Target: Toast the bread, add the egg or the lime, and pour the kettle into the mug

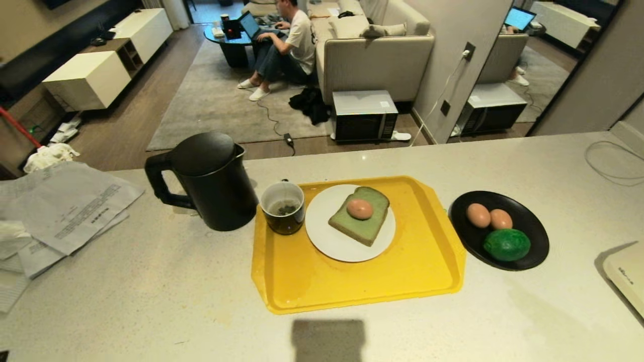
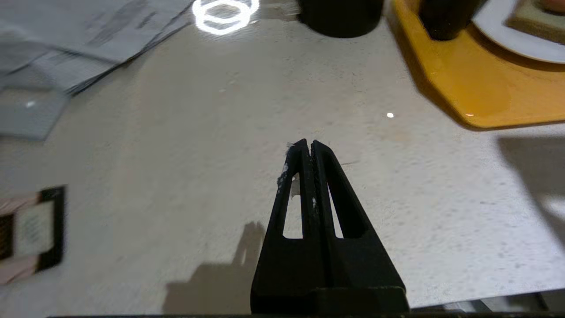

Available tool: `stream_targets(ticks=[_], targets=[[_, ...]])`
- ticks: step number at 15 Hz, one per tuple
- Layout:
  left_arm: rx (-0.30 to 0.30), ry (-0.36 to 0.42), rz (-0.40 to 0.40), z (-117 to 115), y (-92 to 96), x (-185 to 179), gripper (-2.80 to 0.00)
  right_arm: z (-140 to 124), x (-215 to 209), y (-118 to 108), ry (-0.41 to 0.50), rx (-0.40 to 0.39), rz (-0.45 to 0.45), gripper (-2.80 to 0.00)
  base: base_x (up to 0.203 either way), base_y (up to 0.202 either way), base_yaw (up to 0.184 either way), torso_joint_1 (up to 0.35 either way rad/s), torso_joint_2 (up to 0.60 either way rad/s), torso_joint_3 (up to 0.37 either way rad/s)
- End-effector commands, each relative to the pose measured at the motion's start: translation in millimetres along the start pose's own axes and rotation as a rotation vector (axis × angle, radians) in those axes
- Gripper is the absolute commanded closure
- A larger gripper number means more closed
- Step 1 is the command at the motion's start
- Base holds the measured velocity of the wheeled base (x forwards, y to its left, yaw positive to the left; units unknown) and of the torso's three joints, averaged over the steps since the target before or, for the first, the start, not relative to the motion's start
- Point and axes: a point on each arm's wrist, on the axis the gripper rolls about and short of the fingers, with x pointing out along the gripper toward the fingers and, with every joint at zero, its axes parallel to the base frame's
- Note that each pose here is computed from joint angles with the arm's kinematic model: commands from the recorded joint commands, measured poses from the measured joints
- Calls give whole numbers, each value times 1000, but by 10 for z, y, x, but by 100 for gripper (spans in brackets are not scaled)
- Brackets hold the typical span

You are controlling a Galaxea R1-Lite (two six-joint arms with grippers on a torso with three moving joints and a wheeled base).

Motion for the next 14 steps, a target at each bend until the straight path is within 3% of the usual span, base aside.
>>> stream_targets(ticks=[1,7,14], targets=[[0,1,1,1,0,1,0,1,0,0,0,4,1,0,3,-13,161,0,2,-2],[0,1,1,1,0,1,0,1,0,0,0,6,1,0,0,-8,185,5,4,0],[0,1,1,1,0,1,0,5,-1,0,-1,6,-1,0,0,0,10,1,0,0]])
